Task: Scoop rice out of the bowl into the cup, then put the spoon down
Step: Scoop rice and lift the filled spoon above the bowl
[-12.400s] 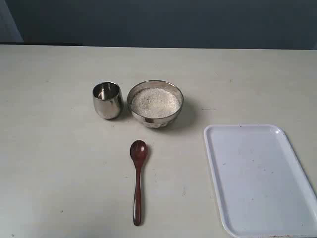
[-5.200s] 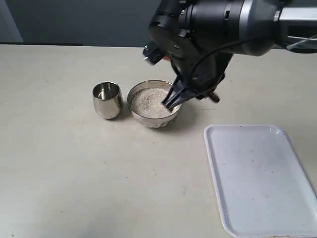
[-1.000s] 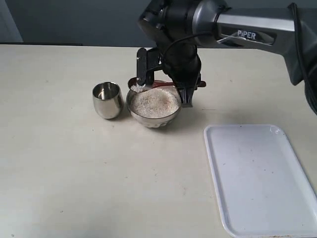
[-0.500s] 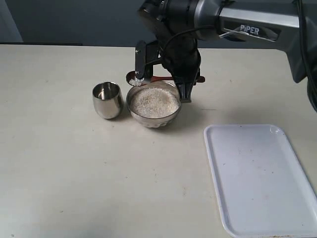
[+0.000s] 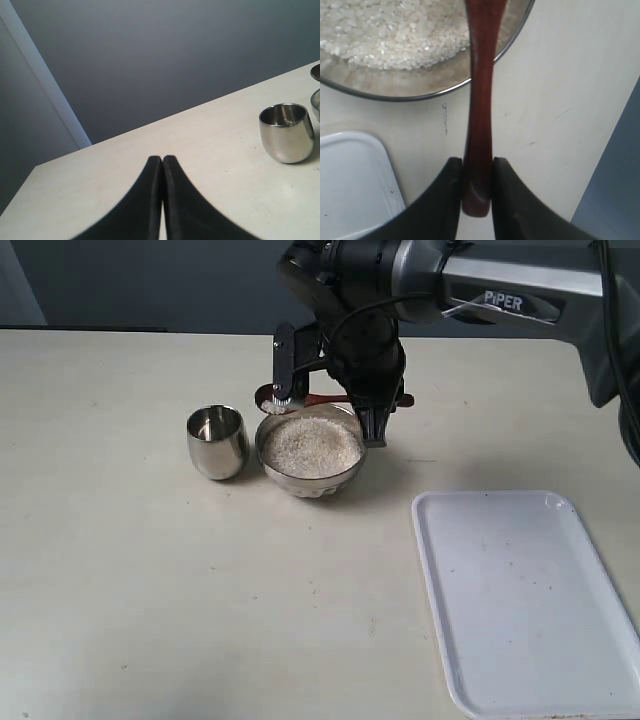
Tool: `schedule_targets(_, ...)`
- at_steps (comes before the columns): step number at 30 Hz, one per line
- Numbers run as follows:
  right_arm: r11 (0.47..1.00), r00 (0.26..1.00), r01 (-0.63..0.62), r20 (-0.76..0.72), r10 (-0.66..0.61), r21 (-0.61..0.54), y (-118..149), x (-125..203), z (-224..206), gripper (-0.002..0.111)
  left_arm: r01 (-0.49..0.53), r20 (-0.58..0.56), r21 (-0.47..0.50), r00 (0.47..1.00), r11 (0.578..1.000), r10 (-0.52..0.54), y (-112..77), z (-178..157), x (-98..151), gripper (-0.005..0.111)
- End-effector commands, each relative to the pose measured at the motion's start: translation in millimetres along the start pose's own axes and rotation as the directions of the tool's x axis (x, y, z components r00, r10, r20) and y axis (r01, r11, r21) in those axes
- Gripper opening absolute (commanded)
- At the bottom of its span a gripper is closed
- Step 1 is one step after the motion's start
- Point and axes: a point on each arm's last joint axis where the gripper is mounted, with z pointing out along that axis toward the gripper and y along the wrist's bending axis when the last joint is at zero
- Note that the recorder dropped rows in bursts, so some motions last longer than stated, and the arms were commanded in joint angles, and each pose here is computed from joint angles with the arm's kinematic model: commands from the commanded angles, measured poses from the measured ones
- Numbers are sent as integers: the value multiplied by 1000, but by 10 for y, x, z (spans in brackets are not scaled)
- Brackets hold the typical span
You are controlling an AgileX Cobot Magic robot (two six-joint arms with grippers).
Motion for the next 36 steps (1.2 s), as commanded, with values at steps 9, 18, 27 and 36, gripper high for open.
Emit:
schedule_targets(9, 1000, 1000, -11, 13, 11, -8, -13, 4, -14, -1, 7, 11, -3, 1000, 1000, -7, 4, -6, -13, 0)
schedule_targets(18, 1000, 1000, -11, 15, 11, -9, -12, 2, -14, -1, 7, 11, -3, 1000, 1000, -7, 4, -6, -13, 0)
schedule_targets(27, 1000, 1000, -12, 15, 13, -13, -9, 2, -14, -1, 7, 11, -3, 1000, 1000, -7, 4, -6, -13, 0)
schedule_targets(36, 999, 999, -23, 30, 24, -34, 6, -8, -11, -1, 7, 11, -3, 1000, 1000, -7, 4, -6, -13, 0)
